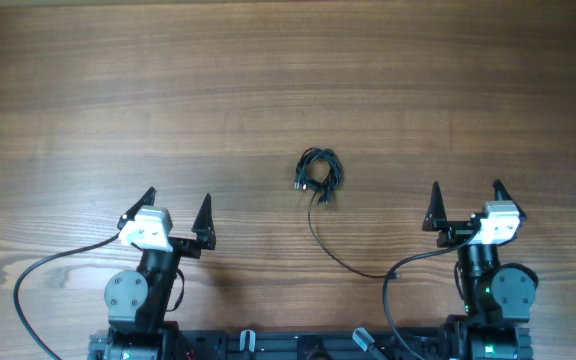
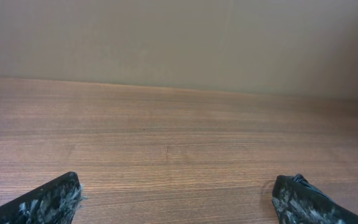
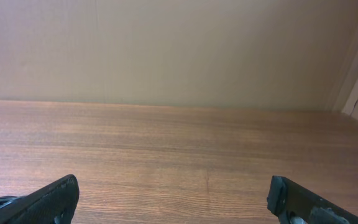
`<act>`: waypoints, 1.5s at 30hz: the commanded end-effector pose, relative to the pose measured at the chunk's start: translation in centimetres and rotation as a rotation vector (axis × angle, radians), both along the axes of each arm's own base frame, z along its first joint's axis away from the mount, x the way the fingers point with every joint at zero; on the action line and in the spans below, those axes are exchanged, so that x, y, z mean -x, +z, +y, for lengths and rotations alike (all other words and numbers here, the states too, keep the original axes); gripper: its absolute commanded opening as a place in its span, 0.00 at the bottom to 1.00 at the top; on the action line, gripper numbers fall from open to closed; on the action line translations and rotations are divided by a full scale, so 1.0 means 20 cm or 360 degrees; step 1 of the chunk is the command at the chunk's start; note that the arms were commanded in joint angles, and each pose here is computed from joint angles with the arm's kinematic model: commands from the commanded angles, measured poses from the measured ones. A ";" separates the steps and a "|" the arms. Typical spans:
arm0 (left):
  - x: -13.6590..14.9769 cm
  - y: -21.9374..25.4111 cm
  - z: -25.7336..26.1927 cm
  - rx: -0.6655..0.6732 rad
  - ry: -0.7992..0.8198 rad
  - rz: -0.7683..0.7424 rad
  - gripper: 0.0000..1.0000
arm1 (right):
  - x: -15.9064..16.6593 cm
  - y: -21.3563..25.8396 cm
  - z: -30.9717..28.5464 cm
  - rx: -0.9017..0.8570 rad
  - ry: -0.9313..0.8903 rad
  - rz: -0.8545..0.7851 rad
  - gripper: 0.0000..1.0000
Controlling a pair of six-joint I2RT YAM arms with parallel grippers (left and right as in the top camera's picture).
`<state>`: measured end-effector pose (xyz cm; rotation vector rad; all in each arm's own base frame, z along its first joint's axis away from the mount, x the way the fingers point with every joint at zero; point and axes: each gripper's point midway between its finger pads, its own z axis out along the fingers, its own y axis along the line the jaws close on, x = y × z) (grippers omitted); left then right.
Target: Untangle cables
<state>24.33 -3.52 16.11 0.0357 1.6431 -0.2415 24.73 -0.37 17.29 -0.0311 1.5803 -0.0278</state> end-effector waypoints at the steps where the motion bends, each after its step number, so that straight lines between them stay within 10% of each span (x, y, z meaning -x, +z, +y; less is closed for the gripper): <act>1: 0.00 -0.02 -0.02 -0.0029 -0.0032 0.0006 1.00 | 0.00 0.01 0.00 -0.0022 -0.0010 -0.0011 1.00; 45: 0.03 0.07 -0.05 0.0267 -0.0073 0.0065 1.00 | 0.00 0.01 0.00 -0.0023 -0.0010 -0.0011 1.00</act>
